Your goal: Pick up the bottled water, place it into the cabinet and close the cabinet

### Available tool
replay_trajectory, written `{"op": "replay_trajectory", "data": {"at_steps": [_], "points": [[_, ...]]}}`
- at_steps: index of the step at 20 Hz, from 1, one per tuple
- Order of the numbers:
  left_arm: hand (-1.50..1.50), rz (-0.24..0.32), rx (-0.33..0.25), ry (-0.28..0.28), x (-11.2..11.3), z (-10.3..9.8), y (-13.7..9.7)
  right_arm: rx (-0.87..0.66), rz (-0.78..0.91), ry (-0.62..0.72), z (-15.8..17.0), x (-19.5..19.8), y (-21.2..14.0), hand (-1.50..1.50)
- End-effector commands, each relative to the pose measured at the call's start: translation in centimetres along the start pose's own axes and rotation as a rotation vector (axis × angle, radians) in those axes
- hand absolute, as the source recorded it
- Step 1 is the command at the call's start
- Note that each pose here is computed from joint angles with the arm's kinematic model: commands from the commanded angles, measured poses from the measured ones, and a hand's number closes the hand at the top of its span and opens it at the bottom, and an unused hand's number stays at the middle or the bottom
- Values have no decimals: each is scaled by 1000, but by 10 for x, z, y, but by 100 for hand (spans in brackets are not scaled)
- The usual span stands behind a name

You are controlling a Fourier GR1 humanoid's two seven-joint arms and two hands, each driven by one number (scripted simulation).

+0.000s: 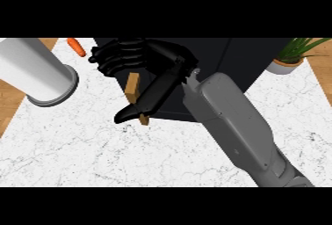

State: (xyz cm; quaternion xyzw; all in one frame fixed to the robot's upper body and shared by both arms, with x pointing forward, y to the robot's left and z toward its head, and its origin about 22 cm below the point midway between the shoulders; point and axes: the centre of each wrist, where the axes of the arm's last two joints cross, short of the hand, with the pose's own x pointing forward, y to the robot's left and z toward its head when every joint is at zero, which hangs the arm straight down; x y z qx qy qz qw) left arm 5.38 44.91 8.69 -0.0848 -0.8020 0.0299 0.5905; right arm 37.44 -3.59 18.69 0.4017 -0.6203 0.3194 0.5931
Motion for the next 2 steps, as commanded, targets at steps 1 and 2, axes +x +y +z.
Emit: {"op": "replay_trajectory", "data": {"at_steps": [1, 2], "points": [[-150, 2, -16, -5, -1, -7, 2, -221, 69, -144, 12, 59, -43, -150], [-150, 12, -31, 3, -3, -6, -1, -224, 55, -149, -1, 56, -30, -150]]}}
